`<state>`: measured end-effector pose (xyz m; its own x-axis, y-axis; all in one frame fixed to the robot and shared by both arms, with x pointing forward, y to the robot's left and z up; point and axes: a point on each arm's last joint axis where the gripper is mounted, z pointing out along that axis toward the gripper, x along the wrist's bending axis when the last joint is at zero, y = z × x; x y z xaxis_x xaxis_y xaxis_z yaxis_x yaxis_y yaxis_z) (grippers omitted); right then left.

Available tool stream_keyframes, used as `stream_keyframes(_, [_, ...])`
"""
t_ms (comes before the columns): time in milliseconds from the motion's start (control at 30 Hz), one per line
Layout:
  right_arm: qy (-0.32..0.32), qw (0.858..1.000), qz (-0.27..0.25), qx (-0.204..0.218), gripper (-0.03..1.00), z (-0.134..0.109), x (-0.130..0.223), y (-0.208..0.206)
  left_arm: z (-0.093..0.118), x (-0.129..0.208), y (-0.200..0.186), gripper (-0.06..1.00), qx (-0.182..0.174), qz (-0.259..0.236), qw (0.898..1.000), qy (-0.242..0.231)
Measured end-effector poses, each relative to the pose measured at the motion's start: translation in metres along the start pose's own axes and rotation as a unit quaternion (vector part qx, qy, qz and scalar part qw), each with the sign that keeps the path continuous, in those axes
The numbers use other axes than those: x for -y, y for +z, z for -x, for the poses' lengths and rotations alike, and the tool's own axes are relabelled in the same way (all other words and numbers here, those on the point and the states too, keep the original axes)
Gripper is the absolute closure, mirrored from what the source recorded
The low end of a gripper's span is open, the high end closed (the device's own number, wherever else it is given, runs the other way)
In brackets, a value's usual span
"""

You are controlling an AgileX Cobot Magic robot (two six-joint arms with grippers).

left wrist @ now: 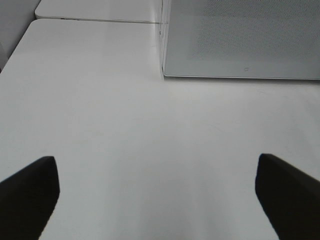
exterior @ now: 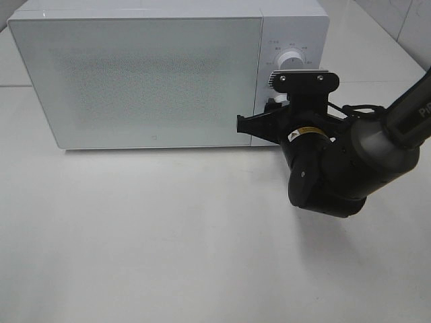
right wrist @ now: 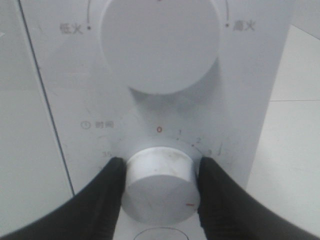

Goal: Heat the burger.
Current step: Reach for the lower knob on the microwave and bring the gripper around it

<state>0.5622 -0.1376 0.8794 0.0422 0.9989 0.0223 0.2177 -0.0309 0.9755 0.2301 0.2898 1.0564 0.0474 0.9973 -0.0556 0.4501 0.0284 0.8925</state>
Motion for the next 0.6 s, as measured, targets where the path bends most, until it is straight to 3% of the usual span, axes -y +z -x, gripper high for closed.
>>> stream_keyframes(333, [0.052, 0.999, 0.001, -0.008, 0.54, -0.0003, 0.0003, -0.0005, 0.0000, 0.0000, 0.0000, -0.04, 0.000, 0.000, 1.000, 0.000])
stream_keyframes(600, [0.169, 0.986, 0.003, -0.013, 0.54, 0.0005, 0.0013, -0.0007, 0.0000, 0.0000, 0.0000, -0.04, 0.000, 0.000, 1.000, 0.000])
